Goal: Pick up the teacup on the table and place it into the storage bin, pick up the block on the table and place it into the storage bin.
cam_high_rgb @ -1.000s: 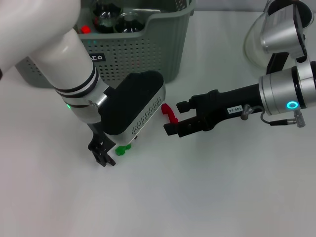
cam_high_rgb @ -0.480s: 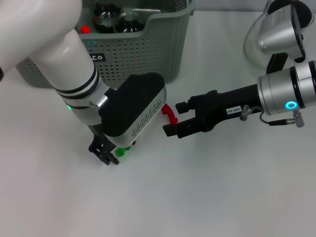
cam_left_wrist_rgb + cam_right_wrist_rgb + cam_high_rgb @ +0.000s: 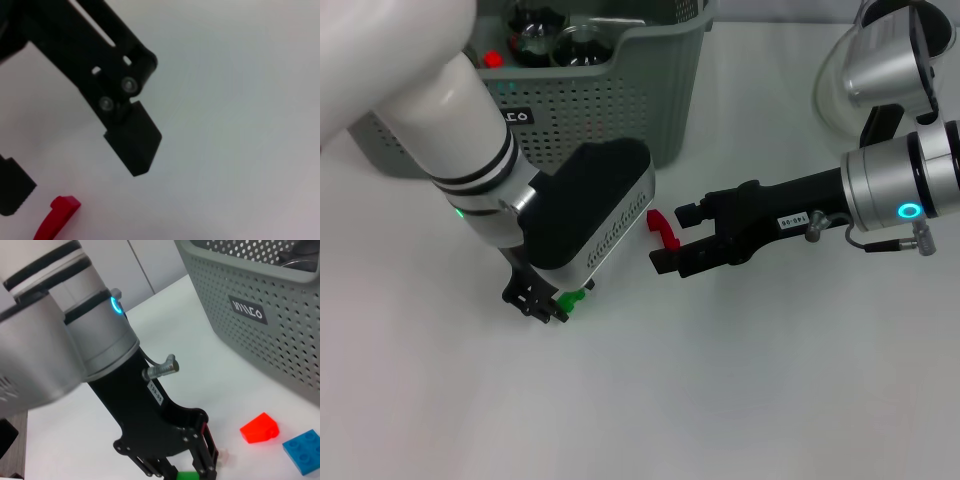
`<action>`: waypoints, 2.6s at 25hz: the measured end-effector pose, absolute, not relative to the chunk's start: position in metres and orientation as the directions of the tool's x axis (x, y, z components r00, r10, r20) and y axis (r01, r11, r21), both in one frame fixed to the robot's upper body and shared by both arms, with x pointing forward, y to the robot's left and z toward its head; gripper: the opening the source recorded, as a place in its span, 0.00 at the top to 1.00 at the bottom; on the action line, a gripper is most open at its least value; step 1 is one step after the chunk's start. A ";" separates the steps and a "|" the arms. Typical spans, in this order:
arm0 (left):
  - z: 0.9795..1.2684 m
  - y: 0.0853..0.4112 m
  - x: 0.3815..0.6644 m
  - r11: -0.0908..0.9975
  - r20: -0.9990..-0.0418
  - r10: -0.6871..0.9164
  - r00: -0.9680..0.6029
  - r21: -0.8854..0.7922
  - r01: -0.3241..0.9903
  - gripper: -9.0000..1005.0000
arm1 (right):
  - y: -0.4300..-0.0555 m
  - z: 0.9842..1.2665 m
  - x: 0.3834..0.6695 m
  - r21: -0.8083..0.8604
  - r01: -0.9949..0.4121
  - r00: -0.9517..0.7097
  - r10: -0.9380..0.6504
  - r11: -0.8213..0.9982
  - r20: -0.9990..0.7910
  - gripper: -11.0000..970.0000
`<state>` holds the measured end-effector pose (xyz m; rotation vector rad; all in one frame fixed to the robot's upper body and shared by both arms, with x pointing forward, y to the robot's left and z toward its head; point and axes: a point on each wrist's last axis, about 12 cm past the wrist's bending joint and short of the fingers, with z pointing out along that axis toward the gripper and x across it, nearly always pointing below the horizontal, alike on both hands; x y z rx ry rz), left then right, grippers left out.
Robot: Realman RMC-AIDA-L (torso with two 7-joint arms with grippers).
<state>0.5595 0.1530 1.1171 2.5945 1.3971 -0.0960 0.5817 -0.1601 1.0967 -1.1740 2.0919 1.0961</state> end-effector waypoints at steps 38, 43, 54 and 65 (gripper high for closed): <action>1.251 0.321 0.648 0.668 -0.826 0.485 -0.288 0.137 0.732 0.44 | -0.166 1.098 0.580 0.396 -0.873 -0.488 -0.483 0.286 -0.727 0.05; 1.257 0.315 0.639 0.598 -0.849 0.465 -0.250 0.094 0.796 0.29 | -0.164 1.097 0.579 0.382 -0.882 -0.470 -0.485 0.276 -0.738 0.05; 1.229 0.278 0.563 0.097 -0.824 0.565 0.041 0.115 0.989 0.05 | -0.170 1.095 0.582 0.369 -0.875 -0.481 -0.473 0.312 -0.739 0.05; 1.186 0.235 0.548 -0.153 -0.603 0.764 0.230 0.177 0.972 0.05 | -0.169 1.091 0.586 0.367 -0.855 -0.507 -0.441 0.365 -0.741 0.05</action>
